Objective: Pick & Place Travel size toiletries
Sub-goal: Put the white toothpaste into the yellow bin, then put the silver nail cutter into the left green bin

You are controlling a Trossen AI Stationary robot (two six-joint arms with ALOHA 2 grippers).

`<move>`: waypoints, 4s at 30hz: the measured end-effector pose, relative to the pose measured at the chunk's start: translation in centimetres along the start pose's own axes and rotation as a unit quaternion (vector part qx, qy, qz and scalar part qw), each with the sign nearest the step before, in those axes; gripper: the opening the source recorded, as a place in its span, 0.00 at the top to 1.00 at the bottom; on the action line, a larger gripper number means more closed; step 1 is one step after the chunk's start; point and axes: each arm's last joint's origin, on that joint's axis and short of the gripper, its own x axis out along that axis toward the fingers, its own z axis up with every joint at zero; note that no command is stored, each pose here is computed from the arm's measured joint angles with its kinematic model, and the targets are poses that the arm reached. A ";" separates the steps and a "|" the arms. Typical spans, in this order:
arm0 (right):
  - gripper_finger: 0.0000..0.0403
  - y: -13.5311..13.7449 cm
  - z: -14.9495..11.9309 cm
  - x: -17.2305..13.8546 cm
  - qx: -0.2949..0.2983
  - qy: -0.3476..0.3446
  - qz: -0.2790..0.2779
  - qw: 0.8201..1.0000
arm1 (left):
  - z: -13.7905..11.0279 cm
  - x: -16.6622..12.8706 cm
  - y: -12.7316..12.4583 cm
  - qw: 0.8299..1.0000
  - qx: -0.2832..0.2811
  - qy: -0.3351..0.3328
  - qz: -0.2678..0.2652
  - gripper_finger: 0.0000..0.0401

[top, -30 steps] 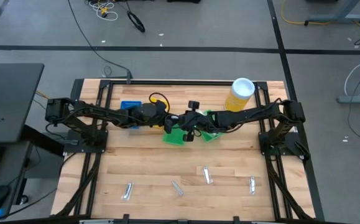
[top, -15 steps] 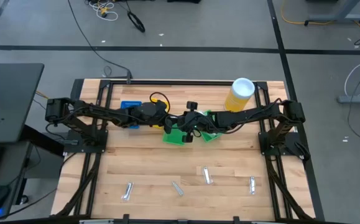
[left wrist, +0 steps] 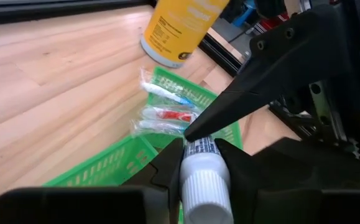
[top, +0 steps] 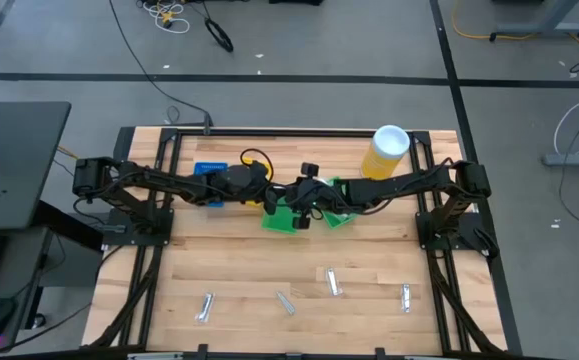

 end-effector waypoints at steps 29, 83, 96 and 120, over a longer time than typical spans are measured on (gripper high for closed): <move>0.44 0.2 -2.0 -0.2 0.113 0.101 -0.021 0.988 | 2.6 -4.1 3.8 0.960 0.174 0.031 0.216 0.79; 0.44 5.9 -2.3 -3.0 0.230 0.183 0.185 0.938 | 0.0 -3.4 1.6 0.926 0.342 0.017 0.157 0.53; 0.44 11.6 -3.4 -7.3 0.336 0.304 0.201 0.868 | -0.4 -3.8 0.5 0.930 0.339 0.006 0.143 0.54; 0.44 17.5 -6.4 -7.0 0.412 0.323 0.058 0.850 | 0.6 -3.7 -0.2 0.926 0.348 -0.051 0.138 0.54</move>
